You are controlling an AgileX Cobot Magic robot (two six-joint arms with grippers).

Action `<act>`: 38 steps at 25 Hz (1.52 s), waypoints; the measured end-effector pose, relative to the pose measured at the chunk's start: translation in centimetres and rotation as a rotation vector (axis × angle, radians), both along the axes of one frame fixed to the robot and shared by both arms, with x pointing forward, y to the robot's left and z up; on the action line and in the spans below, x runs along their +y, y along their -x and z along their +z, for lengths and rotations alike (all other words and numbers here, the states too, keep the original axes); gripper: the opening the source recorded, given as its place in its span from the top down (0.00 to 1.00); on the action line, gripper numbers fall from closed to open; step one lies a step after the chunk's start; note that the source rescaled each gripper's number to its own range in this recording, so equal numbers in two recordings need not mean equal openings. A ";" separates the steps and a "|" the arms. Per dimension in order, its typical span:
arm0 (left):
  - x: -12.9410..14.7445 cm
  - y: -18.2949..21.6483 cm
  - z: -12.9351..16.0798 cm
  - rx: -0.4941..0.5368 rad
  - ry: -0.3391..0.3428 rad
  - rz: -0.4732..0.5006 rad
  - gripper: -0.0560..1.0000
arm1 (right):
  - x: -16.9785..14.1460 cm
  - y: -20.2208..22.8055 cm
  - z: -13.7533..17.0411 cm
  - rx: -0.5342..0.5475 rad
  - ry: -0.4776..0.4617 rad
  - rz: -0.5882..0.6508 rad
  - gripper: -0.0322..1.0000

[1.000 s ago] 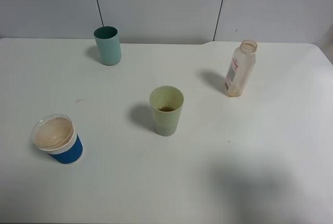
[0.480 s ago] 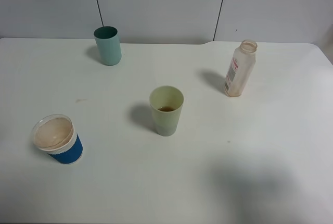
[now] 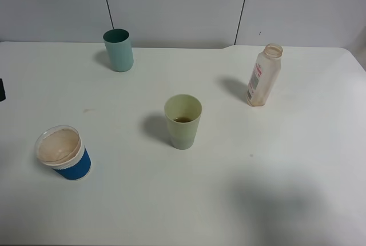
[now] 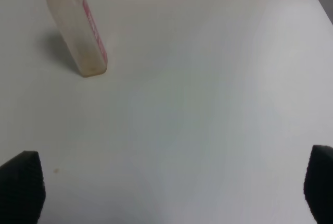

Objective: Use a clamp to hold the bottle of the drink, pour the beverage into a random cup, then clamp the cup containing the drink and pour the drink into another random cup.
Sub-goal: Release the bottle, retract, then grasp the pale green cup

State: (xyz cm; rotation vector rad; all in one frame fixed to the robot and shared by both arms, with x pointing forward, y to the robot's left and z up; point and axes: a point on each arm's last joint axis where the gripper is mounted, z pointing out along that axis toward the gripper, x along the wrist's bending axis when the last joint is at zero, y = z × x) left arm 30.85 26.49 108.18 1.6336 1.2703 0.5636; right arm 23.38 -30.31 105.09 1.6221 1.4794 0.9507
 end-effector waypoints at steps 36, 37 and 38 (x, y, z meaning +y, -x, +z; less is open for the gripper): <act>-8.4 -7.9 -5.0 0.163 -0.128 -0.289 0.12 | 0.0 0.0 0.0 -0.001 0.000 0.000 0.00; -9.4 -7.9 -5.2 0.159 -0.105 -0.306 0.13 | 0.0 0.0 0.0 -0.001 0.000 0.000 0.00; -9.9 -7.9 -5.4 0.159 -0.099 -0.312 0.13 | 0.0 0.0 0.0 -0.001 0.000 0.000 0.00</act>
